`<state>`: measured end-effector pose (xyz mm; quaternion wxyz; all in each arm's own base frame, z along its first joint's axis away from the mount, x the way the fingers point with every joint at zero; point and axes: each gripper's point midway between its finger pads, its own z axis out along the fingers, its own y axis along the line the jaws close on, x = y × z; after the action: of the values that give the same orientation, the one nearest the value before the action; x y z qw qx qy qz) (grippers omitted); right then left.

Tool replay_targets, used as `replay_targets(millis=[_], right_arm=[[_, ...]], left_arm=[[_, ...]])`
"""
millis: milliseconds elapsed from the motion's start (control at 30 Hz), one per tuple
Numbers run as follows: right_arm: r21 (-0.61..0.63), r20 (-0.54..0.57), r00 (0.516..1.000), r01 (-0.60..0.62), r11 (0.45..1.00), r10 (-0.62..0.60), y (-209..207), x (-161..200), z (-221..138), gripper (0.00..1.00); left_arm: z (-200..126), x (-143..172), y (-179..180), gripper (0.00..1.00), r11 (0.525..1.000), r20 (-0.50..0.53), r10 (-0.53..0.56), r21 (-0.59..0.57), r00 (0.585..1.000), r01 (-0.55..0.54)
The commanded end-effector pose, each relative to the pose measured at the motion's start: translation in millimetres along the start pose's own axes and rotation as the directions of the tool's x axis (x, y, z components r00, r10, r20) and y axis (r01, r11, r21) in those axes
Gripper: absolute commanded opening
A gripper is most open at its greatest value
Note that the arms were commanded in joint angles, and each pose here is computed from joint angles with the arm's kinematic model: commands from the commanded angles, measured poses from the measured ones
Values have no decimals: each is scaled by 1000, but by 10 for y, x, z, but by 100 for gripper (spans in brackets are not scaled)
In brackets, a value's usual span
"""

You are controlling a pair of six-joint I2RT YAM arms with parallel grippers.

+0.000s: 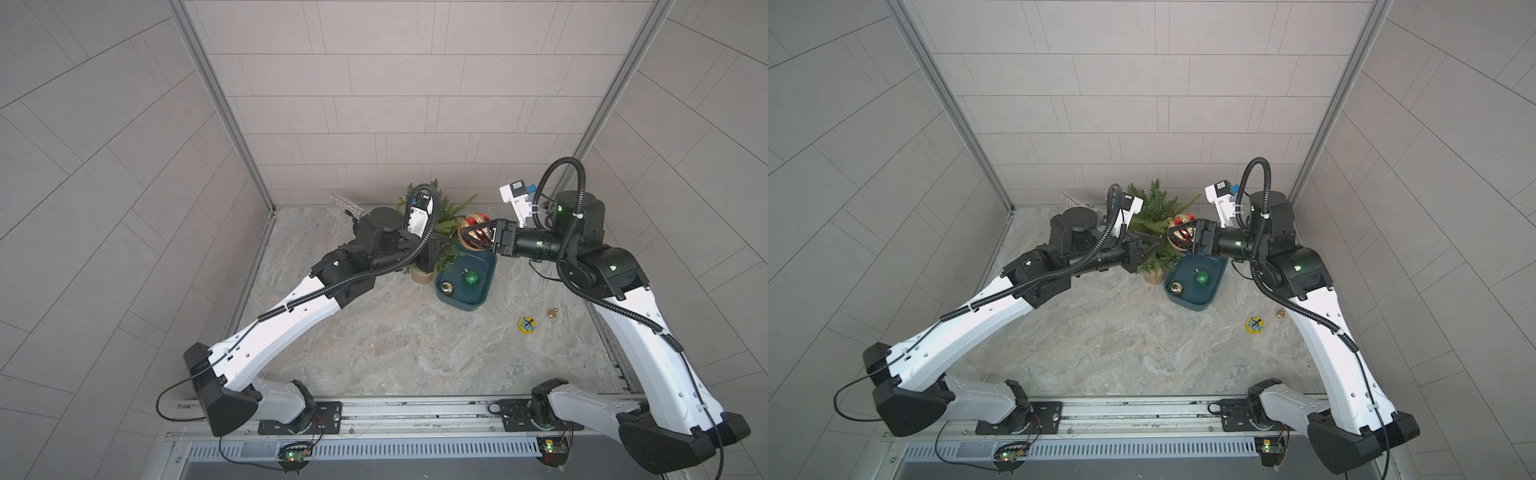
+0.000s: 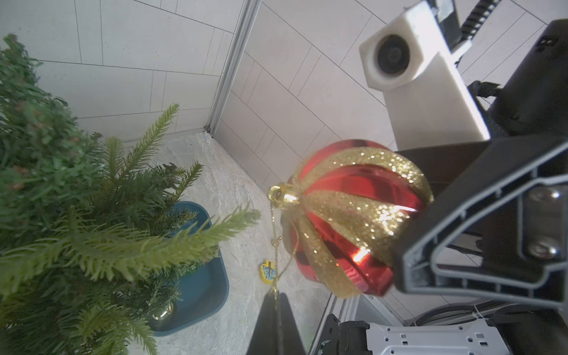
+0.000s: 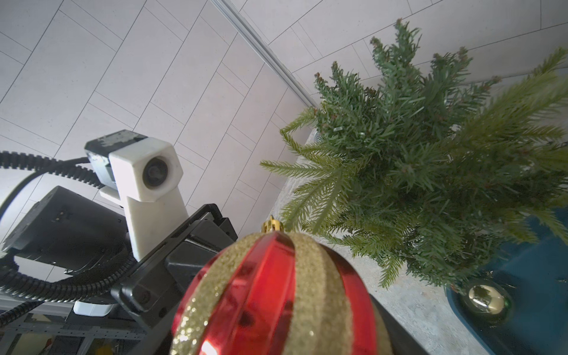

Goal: Decorate the small christmas tree with ornaments
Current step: Hang an ornament on the christmas tree.

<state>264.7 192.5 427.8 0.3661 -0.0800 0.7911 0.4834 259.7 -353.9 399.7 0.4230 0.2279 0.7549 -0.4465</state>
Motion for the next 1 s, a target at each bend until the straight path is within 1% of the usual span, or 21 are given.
replay_targets(millis=[0,400,967], right_arm=[[-23,26,999,27,999,-26,88,-25,-73,67],[3,31,999,23,1000,-23,11,-55,-61,68],[8,26,1000,16,1000,-16,-46,-128,34,68]], left_arm=[[-31,-127,-49,0,1000,22,14,13,1000,-14],[-32,-218,-3,0,1000,44,22,-11,999,-21],[33,-265,116,0,999,35,14,-30,999,-13]])
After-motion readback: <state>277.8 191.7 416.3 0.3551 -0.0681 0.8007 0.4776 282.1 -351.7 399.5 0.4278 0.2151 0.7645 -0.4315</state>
